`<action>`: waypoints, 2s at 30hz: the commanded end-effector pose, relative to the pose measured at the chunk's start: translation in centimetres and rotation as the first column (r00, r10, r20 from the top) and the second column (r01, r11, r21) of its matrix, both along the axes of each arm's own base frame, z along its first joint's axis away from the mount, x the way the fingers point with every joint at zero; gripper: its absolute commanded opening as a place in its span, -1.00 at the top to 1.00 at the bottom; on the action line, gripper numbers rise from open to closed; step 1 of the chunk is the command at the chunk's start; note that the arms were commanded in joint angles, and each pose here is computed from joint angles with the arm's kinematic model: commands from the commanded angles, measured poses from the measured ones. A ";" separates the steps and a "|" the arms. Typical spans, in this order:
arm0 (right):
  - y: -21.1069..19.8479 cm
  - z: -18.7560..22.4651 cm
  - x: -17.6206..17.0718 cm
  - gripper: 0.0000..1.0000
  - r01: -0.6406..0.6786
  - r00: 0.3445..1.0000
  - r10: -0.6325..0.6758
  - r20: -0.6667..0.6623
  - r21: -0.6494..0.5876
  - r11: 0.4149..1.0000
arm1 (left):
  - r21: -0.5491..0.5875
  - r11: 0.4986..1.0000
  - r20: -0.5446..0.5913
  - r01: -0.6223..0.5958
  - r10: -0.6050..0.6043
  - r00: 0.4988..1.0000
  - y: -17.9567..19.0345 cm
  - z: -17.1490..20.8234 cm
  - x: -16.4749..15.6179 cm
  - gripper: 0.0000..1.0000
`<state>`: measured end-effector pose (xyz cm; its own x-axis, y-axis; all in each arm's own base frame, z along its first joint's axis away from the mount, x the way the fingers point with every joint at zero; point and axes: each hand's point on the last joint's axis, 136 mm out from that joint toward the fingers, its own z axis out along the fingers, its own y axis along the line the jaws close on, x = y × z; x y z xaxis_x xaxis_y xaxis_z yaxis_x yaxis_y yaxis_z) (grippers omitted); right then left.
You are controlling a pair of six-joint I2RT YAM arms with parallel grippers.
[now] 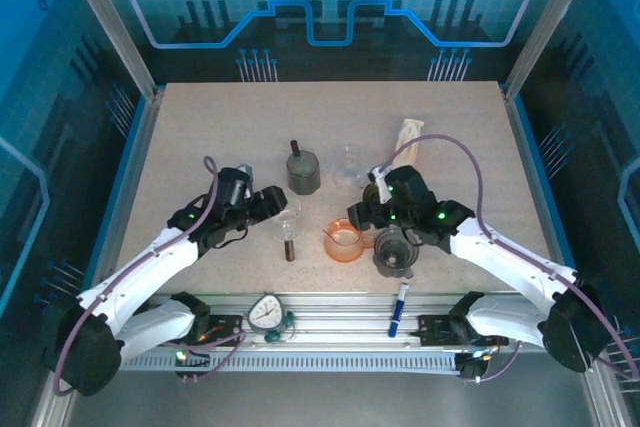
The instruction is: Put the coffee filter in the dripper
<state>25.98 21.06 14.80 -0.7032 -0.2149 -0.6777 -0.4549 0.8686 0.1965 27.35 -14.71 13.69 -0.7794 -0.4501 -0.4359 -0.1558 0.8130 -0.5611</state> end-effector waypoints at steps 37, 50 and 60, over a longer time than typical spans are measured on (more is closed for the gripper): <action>9.1 -5.3 -4.4 0.10 -0.357 0.931 0.330 -0.154 -0.206 0.911 | 0.130 0.991 -0.100 0.011 0.002 0.995 -0.2 -2.9 0.8 0.12; 11.0 -5.7 -6.2 0.71 -0.426 0.902 0.397 -0.169 -0.199 0.883 | 0.127 0.992 -0.091 0.006 0.005 0.996 -0.1 -2.4 1.4 0.13; 12.1 -6.2 -8.2 0.72 -0.464 0.883 0.431 -0.188 -0.203 0.862 | 0.118 0.993 -0.083 0.009 0.001 0.997 -0.3 -1.8 1.6 0.10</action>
